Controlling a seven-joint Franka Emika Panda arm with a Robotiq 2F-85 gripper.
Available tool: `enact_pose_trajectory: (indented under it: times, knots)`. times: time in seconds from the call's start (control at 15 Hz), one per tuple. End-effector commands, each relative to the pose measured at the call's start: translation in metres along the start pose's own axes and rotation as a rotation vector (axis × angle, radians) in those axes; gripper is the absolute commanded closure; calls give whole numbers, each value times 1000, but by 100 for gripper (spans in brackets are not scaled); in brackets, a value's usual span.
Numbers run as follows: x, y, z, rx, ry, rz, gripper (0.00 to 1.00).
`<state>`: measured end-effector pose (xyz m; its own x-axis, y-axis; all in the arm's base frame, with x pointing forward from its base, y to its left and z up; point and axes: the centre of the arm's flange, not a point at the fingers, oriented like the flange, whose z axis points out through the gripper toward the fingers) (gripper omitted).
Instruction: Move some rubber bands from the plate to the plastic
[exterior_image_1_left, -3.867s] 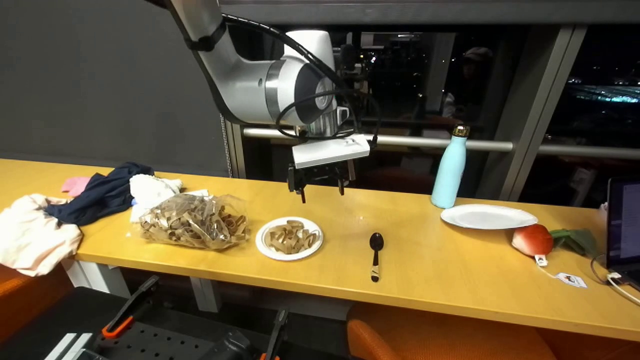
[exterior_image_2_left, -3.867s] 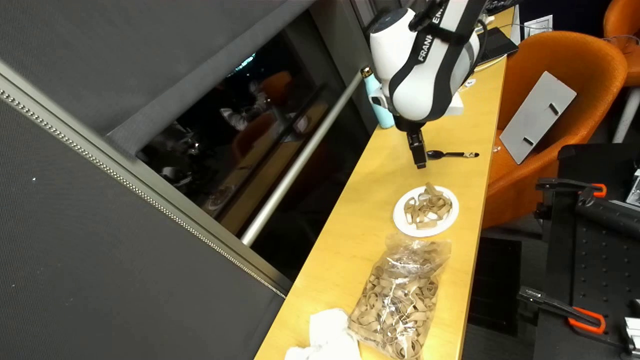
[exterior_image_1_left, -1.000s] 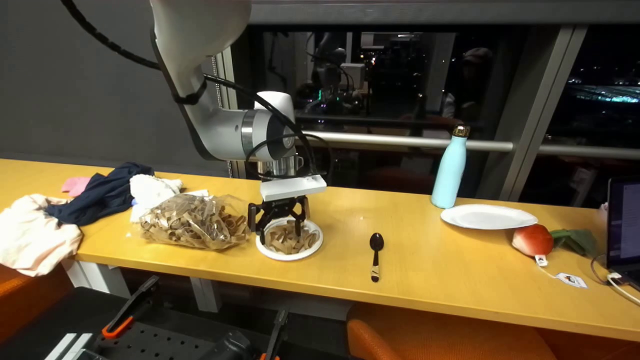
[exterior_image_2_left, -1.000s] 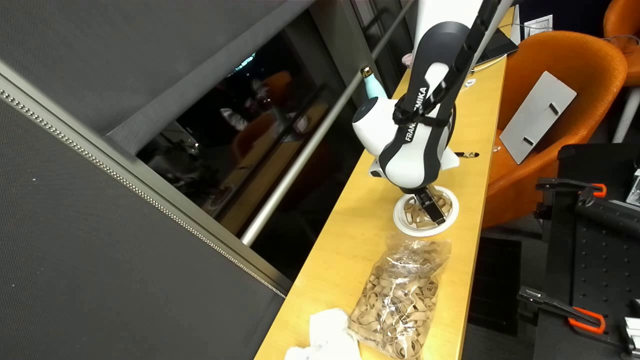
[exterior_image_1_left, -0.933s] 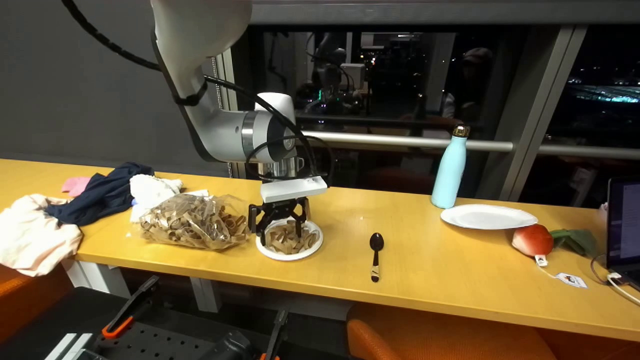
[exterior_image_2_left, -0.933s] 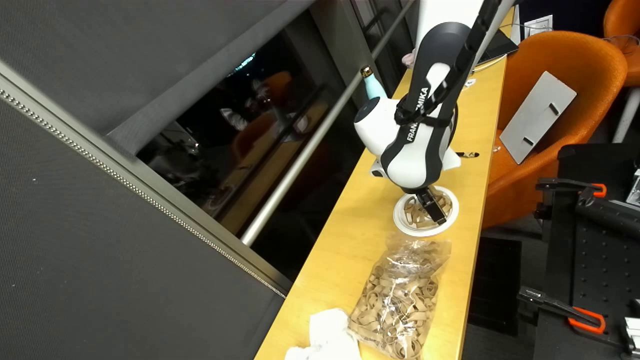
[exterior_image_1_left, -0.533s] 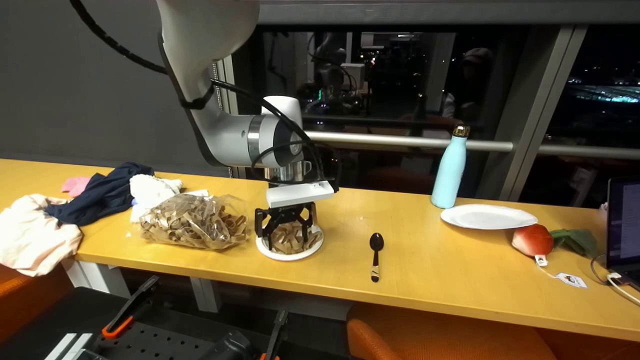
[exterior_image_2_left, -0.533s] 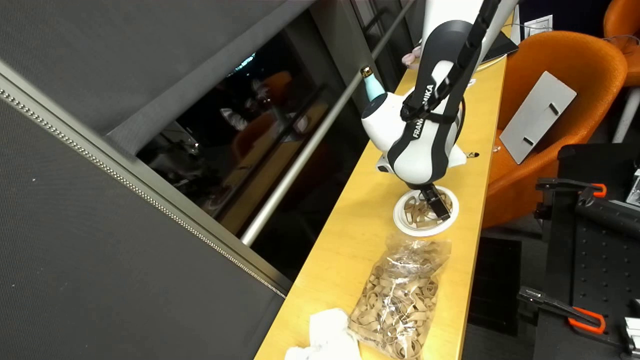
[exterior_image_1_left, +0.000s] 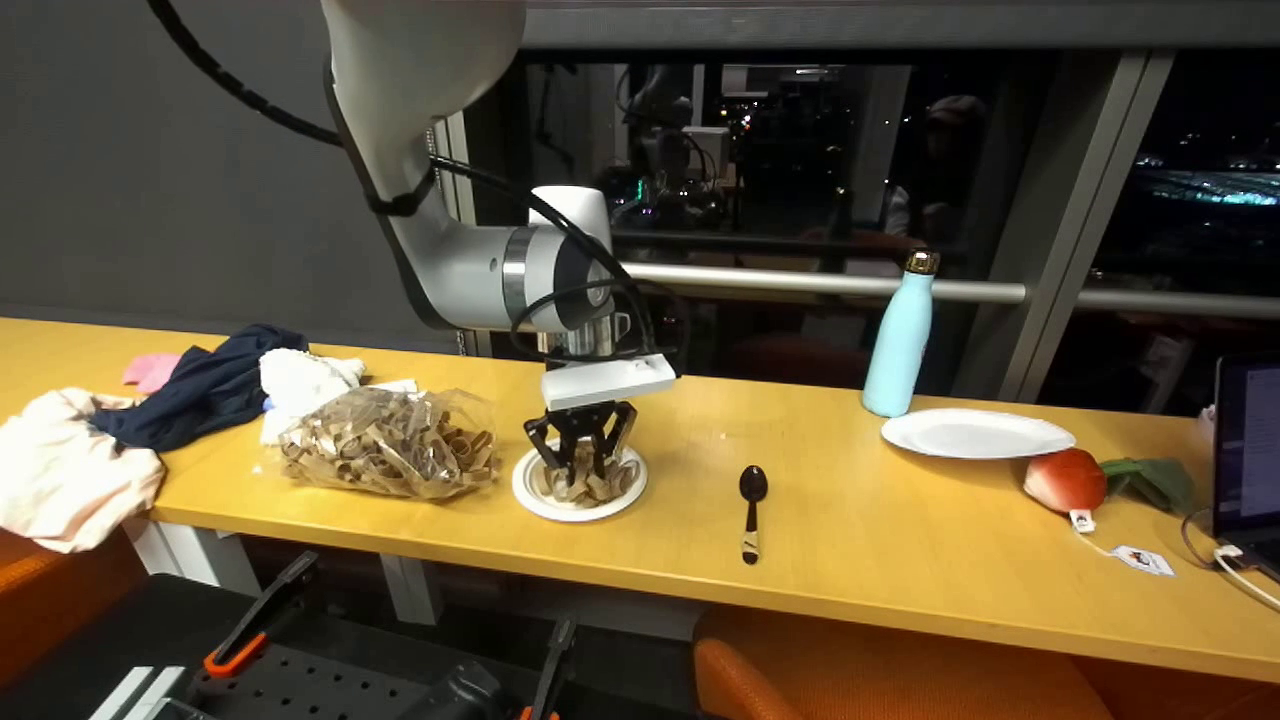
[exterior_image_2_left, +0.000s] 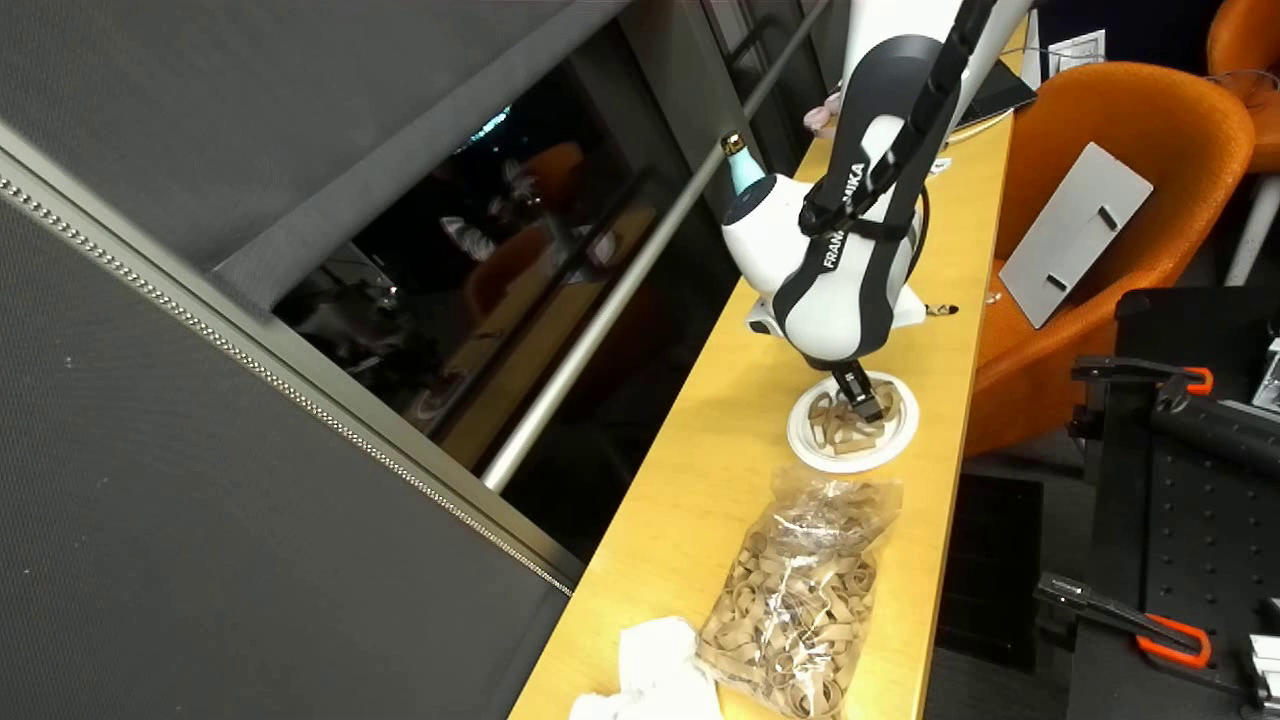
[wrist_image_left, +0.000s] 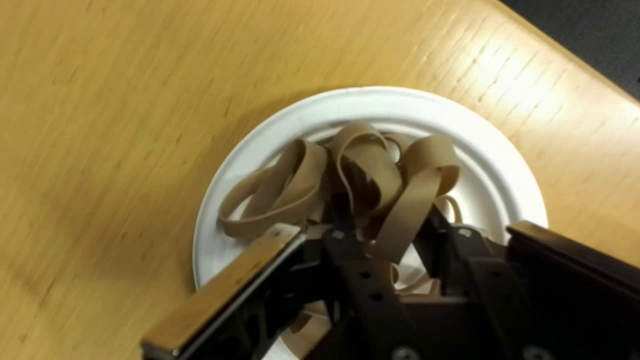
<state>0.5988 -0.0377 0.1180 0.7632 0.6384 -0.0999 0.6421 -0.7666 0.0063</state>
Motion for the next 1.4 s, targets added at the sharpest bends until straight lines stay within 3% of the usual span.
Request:
enact_pose_trajectory:
  times: [0.0,0.13,0.8,1.33]
  knots:
    - [2,-3,-9,-16,41,13,95]
    - [0,-7,-15,-13,52,24,100]
    - [13,-25,-78,-11,138,62,99]
    - [62,-72,-89,144,255,16,99]
